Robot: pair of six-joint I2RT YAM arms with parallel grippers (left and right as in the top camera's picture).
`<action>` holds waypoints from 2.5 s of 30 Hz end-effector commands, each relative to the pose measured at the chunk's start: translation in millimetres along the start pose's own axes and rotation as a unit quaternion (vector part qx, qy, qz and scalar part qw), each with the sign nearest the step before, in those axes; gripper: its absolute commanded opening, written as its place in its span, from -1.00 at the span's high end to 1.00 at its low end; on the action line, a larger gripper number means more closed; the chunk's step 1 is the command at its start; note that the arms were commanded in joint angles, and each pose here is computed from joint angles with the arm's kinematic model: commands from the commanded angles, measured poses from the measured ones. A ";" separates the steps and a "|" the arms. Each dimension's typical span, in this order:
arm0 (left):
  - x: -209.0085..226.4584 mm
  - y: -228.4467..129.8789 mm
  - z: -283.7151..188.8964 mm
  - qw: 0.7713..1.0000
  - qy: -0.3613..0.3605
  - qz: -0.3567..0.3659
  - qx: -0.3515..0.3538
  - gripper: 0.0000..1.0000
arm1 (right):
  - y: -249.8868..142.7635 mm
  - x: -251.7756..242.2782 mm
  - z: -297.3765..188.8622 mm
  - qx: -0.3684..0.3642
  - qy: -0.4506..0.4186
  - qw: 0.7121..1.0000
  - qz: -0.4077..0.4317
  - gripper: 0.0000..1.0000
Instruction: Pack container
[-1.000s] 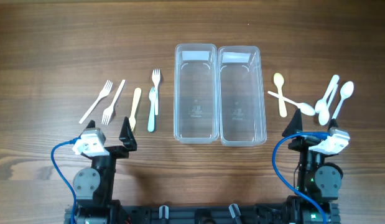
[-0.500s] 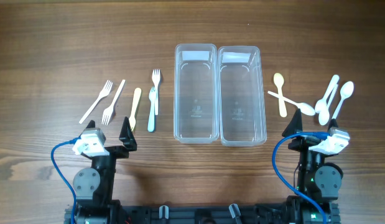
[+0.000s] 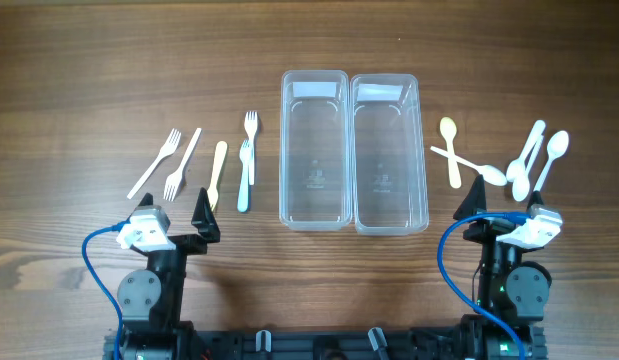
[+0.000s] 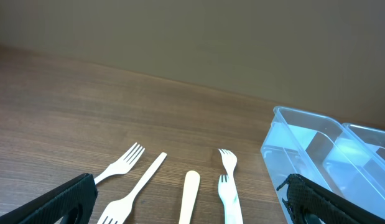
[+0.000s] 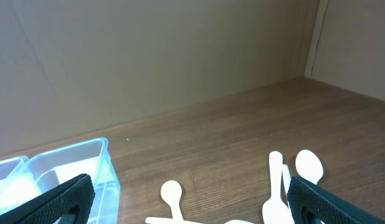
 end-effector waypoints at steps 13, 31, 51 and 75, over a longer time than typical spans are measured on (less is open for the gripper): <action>0.7 -1.1 -0.7 1.000 0.005 -0.008 0.008 -1.00 | 0.2 -3.4 0.5 -0.001 -0.013 1.000 0.008 -0.99; 0.7 -1.1 -0.7 1.000 0.005 -0.008 0.008 -0.99 | 0.2 -3.4 0.5 -0.001 -0.013 1.000 0.008 -1.00; 0.7 -1.1 -0.7 1.000 0.005 -0.008 0.008 -1.00 | 0.2 -3.4 0.5 -0.001 -0.013 1.000 0.008 -1.00; 0.6 -1.1 -0.7 1.000 0.005 -0.008 0.008 -1.00 | 46.4 10.3 16.8 0.016 0.003 1.000 0.004 -0.99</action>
Point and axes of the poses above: each gripper's point midway between its finger pads, its own z axis out along the fingers, its own x axis along the line the jaws close on, y = z × x, the point moved 5 cm from there along -z, back along the fingers, and after that the axes turned 3 degrees about -z, right-handed, at the moved point
